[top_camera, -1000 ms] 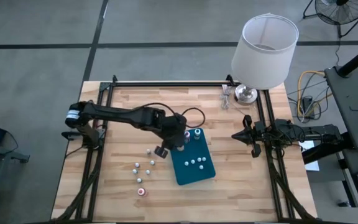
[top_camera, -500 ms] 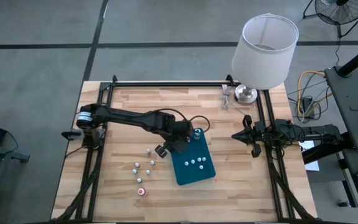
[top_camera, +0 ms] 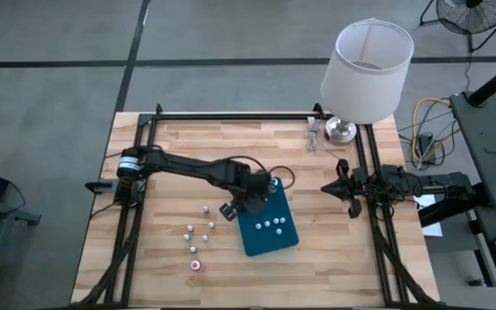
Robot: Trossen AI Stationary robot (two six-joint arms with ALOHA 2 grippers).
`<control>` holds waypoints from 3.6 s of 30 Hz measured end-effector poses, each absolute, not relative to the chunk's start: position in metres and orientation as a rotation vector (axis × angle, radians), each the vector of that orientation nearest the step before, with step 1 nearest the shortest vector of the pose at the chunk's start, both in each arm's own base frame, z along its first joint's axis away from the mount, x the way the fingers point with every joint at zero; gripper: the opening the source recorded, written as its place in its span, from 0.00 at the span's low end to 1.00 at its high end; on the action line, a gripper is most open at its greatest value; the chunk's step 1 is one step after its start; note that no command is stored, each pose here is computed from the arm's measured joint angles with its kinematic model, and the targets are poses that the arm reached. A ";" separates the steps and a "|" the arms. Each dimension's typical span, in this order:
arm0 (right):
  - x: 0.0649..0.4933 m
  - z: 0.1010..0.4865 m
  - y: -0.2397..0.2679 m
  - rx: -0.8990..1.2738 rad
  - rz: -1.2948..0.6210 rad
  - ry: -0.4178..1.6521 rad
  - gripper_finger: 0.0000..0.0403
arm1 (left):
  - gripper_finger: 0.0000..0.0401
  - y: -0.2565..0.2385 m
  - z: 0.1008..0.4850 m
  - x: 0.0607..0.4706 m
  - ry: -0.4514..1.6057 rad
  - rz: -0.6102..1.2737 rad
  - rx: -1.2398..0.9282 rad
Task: Pick & Place food coloring
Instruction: Put the large yellow food coloring bottle into the blue bin, then put the large orange food coloring bottle into the blue bin
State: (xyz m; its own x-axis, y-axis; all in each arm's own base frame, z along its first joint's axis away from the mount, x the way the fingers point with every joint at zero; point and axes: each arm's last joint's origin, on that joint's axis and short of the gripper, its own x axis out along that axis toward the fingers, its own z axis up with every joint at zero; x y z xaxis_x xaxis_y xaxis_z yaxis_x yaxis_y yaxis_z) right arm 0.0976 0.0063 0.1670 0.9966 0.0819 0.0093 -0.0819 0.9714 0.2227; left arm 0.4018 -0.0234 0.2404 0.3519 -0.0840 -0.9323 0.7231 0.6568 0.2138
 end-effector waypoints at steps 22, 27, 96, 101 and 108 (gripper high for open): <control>0.098 0.167 0.006 0.225 0.082 0.004 0.02 | 0.31 -0.022 0.227 0.402 1.109 -0.537 0.632; 0.098 0.167 0.006 0.225 0.082 0.004 0.02 | 0.31 -0.022 0.225 0.401 1.111 -0.536 0.630; 0.098 0.167 0.006 0.225 0.082 0.004 0.02 | 0.55 -0.017 0.239 0.399 1.171 -0.446 0.576; 0.098 0.167 0.006 0.225 0.081 0.004 0.02 | 0.55 -0.017 0.256 0.398 1.188 -0.448 0.569; 0.098 0.167 0.006 0.225 0.082 0.004 0.02 | 0.56 -0.016 0.281 0.397 1.191 -0.424 0.536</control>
